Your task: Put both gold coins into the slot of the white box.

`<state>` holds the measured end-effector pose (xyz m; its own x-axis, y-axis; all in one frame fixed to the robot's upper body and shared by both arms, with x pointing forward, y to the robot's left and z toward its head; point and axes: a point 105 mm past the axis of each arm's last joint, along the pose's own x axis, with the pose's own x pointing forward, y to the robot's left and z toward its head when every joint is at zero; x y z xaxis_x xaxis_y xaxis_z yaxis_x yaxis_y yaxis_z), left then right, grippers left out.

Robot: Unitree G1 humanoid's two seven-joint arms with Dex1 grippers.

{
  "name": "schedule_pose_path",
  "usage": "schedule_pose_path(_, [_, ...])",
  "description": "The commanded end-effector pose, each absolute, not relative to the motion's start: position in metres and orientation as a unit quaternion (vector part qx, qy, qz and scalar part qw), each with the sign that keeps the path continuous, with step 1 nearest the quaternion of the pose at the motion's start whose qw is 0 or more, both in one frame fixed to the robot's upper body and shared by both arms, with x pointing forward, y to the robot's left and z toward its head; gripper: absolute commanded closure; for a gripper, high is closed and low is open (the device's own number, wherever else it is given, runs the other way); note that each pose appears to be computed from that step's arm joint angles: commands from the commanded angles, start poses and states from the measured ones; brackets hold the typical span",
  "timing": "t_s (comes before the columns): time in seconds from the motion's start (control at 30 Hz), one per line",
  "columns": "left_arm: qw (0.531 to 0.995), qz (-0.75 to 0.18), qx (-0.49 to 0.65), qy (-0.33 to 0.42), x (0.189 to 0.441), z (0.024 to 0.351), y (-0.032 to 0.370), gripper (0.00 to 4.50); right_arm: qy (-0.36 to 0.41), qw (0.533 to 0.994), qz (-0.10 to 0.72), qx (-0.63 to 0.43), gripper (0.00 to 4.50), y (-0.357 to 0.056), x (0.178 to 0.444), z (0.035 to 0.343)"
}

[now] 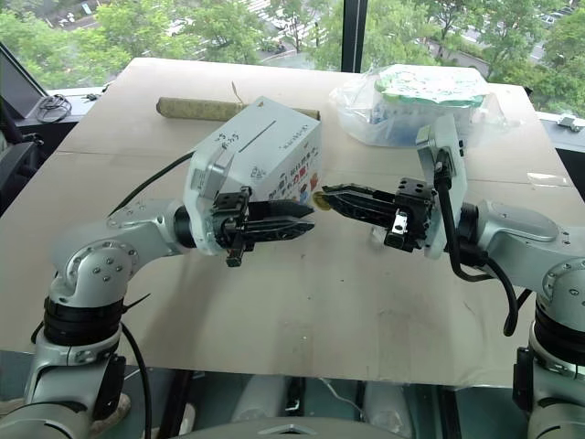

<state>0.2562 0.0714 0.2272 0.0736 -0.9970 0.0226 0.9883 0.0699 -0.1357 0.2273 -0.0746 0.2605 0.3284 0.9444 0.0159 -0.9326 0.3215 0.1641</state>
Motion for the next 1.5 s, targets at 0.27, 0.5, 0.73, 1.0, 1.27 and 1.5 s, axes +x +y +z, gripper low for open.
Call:
schedule_pose_path(0.27, [0.689,-0.721,-0.066,0.027,0.248,0.241,0.065,3.07,0.033,0.804,0.591,0.052,4.50,-0.069,0.216,0.266])
schedule_pose_path(0.5, [0.679,-0.731,-0.070,0.029,0.245,0.244,0.064,3.63,0.033,0.801,0.596,0.052,4.50,-0.067,0.213,0.266])
schedule_pose_path(0.73, [0.675,-0.733,-0.075,0.026,0.245,0.246,0.064,4.48,0.033,0.797,0.600,0.051,4.50,-0.066,0.211,0.266])
schedule_pose_path(1.0, [0.749,-0.658,-0.074,-0.023,0.266,0.266,0.084,4.50,-0.053,0.847,0.529,-0.027,3.12,-0.091,0.237,0.280])
schedule_pose_path(1.27, [0.925,-0.364,0.034,-0.108,0.322,0.303,0.125,4.50,-0.089,0.847,0.500,-0.158,0.70,-0.117,0.232,0.287])
schedule_pose_path(1.5, [0.956,-0.244,0.159,-0.027,0.354,0.295,0.139,4.50,-0.091,0.836,0.515,-0.166,0.70,-0.118,0.232,0.284])
